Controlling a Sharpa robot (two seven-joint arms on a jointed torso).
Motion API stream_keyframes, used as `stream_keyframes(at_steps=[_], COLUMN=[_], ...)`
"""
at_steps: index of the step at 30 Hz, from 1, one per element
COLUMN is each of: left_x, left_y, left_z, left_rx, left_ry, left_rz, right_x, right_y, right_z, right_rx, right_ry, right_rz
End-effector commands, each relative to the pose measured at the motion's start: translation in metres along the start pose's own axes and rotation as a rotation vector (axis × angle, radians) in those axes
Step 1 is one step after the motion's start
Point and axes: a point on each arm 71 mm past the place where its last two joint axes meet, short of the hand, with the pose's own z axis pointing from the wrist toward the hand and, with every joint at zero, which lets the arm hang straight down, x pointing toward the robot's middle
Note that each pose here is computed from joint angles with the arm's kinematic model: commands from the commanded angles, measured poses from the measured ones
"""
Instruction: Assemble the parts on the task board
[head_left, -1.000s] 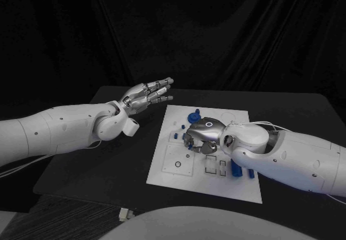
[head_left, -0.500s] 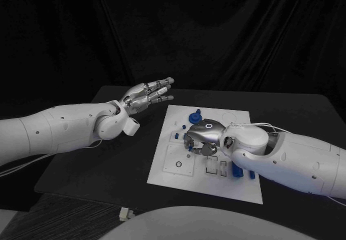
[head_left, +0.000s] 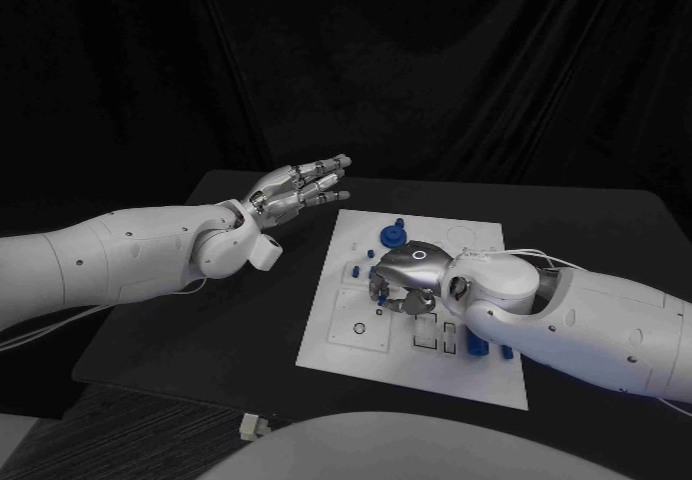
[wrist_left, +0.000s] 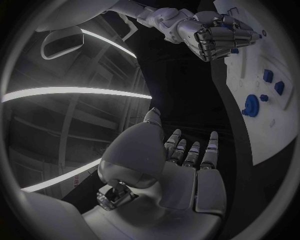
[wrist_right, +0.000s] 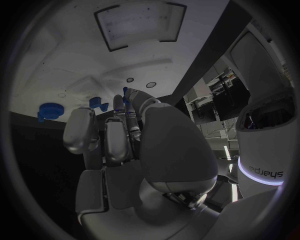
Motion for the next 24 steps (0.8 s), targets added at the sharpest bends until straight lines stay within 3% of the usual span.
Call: stream_keyframes(at_steps=[1,24], left_x=[0.0001,-0.0004], left_y=[-0.007,-0.0054], left_z=[-0.0002,-0.0002], left_rx=[0.102,0.099], left_ry=[-0.004,-0.003], left_rz=[-0.007,-0.009], right_x=[0.0012,0.0059], right_y=[0.0031,0.0056], right_z=[0.0006,0.003], right_rx=[-0.009,-0.01], right_ry=[0.004,0.032], right_rz=[-0.002,0.004])
